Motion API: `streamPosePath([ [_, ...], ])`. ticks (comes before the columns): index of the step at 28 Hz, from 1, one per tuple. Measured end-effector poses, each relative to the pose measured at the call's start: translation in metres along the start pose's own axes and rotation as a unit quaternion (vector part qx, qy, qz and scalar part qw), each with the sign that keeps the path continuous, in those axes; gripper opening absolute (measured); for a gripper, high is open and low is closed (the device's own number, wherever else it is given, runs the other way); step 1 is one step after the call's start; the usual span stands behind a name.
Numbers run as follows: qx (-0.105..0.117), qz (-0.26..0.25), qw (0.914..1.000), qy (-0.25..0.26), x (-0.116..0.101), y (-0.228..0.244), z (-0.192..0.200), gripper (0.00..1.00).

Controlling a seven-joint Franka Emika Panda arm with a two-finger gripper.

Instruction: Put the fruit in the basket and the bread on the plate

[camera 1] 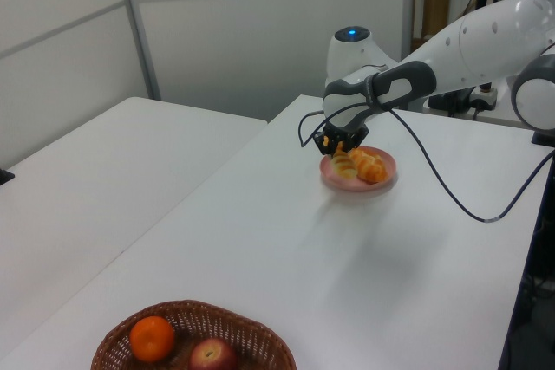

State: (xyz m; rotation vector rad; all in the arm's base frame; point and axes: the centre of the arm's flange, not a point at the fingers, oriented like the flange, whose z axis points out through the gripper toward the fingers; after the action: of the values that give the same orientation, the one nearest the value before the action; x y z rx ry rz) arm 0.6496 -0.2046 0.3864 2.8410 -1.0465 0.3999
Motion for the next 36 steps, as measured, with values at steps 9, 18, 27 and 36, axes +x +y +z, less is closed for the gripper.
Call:
streamPosePath([
  [9,-0.021,-0.003,0.9995,-0.024,0.002,0.018,0.047,0.23],
  [18,-0.020,0.012,0.9997,-0.006,0.024,0.033,0.040,0.55],
  [27,-0.019,-0.047,0.9987,0.001,0.039,0.045,0.027,0.91],
  [36,-0.011,-0.075,0.9971,0.002,0.036,0.027,0.015,1.00],
])
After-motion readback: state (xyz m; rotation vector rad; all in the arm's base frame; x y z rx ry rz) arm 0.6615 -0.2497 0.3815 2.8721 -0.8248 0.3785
